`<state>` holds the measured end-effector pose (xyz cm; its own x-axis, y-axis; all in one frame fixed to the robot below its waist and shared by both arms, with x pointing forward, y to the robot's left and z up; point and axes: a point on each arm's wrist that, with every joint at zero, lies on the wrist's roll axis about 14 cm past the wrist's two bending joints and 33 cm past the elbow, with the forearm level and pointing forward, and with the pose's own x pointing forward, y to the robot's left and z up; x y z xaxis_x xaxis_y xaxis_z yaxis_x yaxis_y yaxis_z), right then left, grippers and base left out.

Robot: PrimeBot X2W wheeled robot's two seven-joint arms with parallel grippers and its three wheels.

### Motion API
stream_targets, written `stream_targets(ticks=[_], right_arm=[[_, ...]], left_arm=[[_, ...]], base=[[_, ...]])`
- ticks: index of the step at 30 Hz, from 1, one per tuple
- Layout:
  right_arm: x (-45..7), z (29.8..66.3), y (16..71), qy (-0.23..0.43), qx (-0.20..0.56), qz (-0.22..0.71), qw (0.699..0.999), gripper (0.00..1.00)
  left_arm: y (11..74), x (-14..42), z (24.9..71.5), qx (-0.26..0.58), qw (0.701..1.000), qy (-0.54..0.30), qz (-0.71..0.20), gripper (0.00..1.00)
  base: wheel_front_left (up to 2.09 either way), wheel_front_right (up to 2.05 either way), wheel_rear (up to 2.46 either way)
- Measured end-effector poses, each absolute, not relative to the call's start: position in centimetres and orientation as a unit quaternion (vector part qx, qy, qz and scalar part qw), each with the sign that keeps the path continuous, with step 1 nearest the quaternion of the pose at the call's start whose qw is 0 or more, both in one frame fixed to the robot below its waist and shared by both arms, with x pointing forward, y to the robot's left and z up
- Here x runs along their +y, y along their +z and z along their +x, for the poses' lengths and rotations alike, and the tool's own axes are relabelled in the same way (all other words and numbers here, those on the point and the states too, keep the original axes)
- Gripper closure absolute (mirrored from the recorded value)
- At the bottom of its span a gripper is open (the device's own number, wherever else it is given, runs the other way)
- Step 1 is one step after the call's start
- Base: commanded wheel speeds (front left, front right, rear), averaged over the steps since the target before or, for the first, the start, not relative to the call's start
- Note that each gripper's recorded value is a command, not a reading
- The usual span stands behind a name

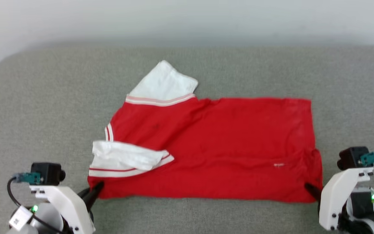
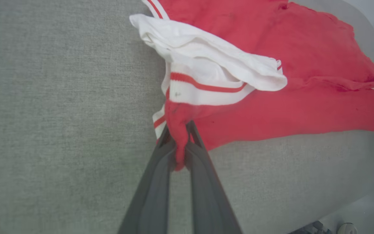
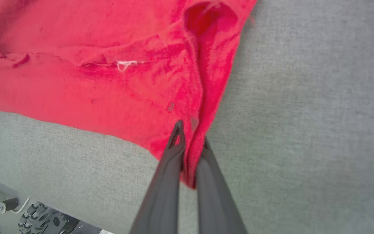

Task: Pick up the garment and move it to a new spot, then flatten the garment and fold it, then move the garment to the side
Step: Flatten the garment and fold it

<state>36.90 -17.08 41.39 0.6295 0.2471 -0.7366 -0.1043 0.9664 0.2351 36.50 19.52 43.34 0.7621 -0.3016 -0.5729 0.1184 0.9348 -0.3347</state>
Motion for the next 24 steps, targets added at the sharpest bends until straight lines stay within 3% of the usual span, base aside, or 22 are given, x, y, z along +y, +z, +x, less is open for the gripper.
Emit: stream_targets(ticks=[10,17,18,19,21,22,23,24], right_arm=[[-17.0,31.1,41.3,0.098,0.435,0.102,0.889,1.00],[-17.3,29.1,38.7,0.075,0.453,0.126,0.879,1.00],[-17.2,28.9,38.3,0.074,0.455,0.130,0.878,0.84],[-17.2,28.7,38.0,0.072,0.455,0.133,0.878,0.00],[-17.1,28.7,37.7,0.068,0.445,0.137,0.882,0.00],[-17.1,28.6,37.5,0.067,0.441,0.138,0.884,0.00],[-17.1,28.8,37.7,0.065,0.430,0.138,0.890,0.00],[-17.2,29.0,37.9,0.065,0.417,0.138,0.896,0.00]], left_arm=[[42.5,20.4,29.9,0.356,0.917,-0.073,-0.165,1.00],[40.0,20.0,27.3,0.393,0.897,-0.053,-0.195,1.00],[39.6,19.9,27.1,0.398,0.895,-0.054,-0.197,1.00],[39.6,19.8,27.2,0.391,0.897,-0.050,-0.200,0.71],[39.3,19.7,27.5,0.390,0.897,-0.052,-0.202,0.59],[39.1,19.6,27.5,0.391,0.897,-0.053,-0.200,0.11],[39.0,19.7,27.6,0.388,0.898,-0.050,-0.201,0.00],[39.0,19.8,27.9,0.383,0.901,-0.048,-0.199,0.00]], base=[[0.00,0.00,0.00],[0.00,0.00,0.00],[0.00,0.00,0.00],[0.00,0.00,0.00],[0.00,0.00,0.00],[0.00,0.00,0.00],[0.00,0.00,0.00],[0.00,0.00,0.00]])
